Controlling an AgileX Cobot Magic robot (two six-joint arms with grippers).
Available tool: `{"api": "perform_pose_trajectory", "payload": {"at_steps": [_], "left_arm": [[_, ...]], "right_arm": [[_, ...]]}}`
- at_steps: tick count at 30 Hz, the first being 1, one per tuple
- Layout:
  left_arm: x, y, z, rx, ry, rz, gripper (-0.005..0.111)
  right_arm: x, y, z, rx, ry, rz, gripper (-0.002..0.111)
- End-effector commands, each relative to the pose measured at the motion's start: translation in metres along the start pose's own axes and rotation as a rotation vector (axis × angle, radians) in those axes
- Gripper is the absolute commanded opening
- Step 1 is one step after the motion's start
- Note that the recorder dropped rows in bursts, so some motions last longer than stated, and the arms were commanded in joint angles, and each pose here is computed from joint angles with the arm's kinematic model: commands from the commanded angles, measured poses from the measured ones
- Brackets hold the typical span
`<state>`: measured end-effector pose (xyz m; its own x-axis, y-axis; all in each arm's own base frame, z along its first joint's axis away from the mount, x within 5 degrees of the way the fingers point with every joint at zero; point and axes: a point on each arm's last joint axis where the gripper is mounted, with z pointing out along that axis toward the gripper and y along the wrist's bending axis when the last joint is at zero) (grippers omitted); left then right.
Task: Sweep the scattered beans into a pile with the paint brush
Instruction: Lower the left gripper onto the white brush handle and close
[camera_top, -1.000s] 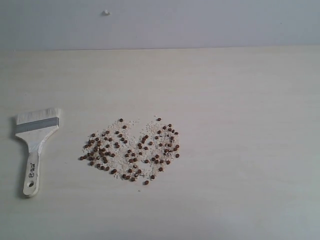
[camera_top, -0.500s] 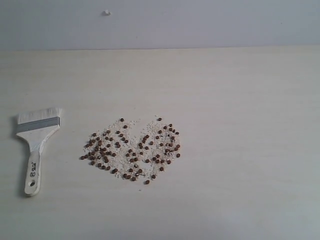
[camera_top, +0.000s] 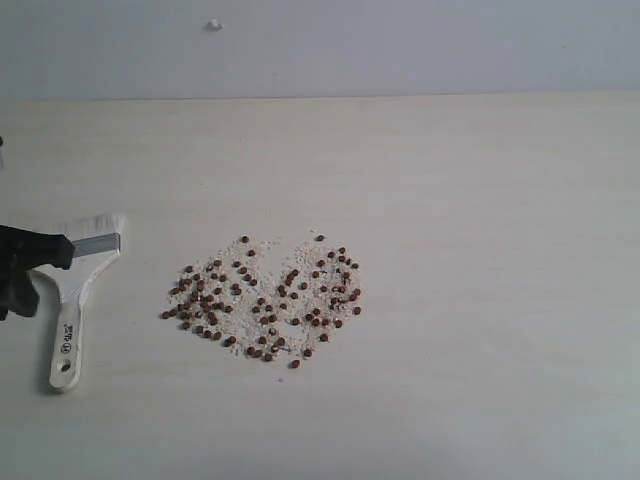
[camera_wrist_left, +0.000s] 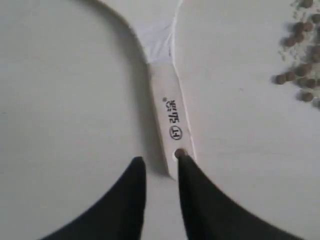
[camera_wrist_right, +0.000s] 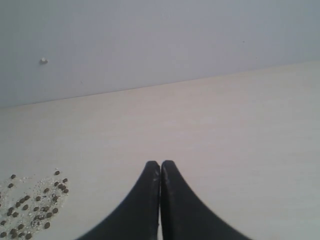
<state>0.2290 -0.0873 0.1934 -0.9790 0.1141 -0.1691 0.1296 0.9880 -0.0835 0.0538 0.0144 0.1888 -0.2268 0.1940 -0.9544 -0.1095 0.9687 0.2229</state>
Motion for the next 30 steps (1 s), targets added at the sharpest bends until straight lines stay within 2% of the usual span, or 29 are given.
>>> {"api": "perform_pose_trajectory", "payload": {"at_steps": [1,2,4,9,16,20,30], "left_arm": [[-0.005,-0.006,0.015,0.001,0.014,0.015,0.060],[-0.006,-0.006,0.019,-0.001,0.019,0.013,0.069],[-0.010,-0.007,0.027,-0.001,0.008,-0.012,0.076],[-0.023,-0.009,0.045,0.004,-0.030,-0.045,0.075],[-0.040,-0.012,0.066,-0.012,0.027,-0.112,0.071],[-0.042,-0.012,0.079,-0.032,0.093,-0.126,0.071],[-0.043,-0.012,0.096,-0.044,0.124,-0.159,0.071]], "right_arm": [[0.001,-0.001,0.000,0.006,-0.005,-0.014,0.000],[0.001,-0.001,0.000,0.006,-0.005,-0.014,0.000],[0.001,-0.001,0.000,0.006,-0.005,-0.014,0.000],[0.001,-0.001,0.000,0.006,-0.005,-0.014,0.000],[0.001,-0.001,0.000,0.006,-0.005,-0.014,0.000],[0.001,-0.001,0.000,0.004,-0.005,-0.007,0.000],[0.001,-0.001,0.000,0.004,-0.005,-0.007,0.000]]}}
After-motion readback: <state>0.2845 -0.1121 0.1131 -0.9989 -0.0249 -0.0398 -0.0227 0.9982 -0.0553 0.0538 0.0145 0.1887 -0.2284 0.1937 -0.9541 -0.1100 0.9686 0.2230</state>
